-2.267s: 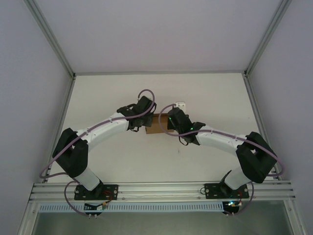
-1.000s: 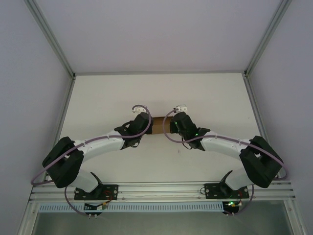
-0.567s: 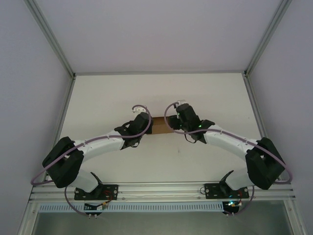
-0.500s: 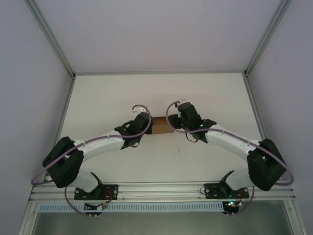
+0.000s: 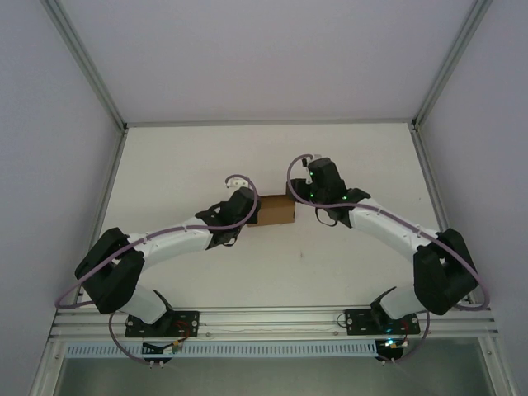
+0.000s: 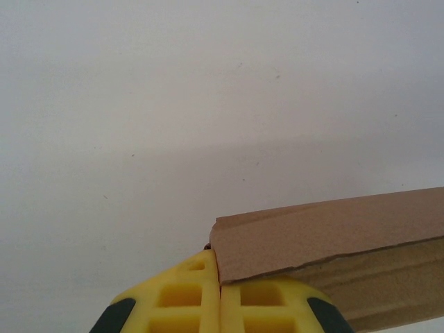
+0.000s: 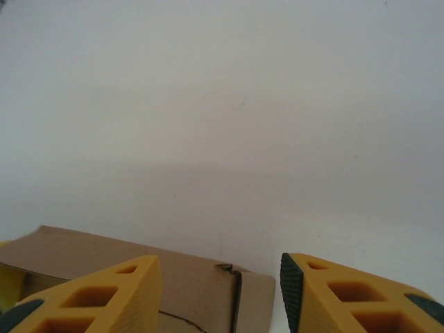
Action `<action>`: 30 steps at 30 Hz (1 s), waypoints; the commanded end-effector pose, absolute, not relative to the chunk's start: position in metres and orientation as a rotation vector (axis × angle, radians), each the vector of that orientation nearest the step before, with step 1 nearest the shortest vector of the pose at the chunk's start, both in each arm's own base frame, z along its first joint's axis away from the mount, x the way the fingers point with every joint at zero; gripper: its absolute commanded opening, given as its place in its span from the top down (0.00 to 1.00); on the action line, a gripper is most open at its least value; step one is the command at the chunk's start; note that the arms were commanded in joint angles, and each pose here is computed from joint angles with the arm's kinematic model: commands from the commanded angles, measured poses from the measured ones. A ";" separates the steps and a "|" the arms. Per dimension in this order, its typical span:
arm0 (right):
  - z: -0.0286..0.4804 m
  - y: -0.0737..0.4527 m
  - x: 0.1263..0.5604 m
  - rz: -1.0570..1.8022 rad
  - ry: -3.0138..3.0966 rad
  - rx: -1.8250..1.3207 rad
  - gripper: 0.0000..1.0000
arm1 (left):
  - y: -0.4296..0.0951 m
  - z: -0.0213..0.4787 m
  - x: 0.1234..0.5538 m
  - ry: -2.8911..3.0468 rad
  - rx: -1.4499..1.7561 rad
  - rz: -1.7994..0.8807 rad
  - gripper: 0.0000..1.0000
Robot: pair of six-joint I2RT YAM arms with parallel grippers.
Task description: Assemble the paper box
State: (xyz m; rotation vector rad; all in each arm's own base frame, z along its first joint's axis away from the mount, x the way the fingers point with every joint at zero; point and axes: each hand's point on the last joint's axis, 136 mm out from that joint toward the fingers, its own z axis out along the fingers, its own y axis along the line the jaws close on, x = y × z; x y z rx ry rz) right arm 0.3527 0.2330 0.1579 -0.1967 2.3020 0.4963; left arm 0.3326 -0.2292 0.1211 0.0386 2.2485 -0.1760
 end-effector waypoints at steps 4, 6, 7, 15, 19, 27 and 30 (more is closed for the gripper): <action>0.131 0.228 0.346 0.459 2.422 -0.157 0.54 | -0.215 0.062 0.293 2.504 0.225 -0.032 0.96; 0.122 0.226 0.342 0.450 2.456 -0.141 0.55 | -0.220 0.070 0.295 2.487 0.240 -0.056 0.91; 0.118 0.226 0.340 0.453 2.468 -0.132 0.55 | -0.219 0.073 0.294 2.497 0.254 -0.045 0.90; 0.103 0.229 0.332 0.514 2.513 -0.080 0.66 | -0.229 0.127 0.307 2.428 0.289 -0.062 0.70; 0.096 0.225 0.329 0.498 2.535 -0.063 0.66 | -0.231 0.142 0.309 2.424 0.284 -0.060 0.66; 0.086 0.221 0.322 0.484 2.572 -0.052 0.66 | -0.214 0.172 0.325 2.443 0.007 -0.152 0.25; 0.084 0.221 0.320 0.488 2.579 -0.047 0.65 | -0.205 0.165 0.336 2.501 -0.177 -0.309 0.21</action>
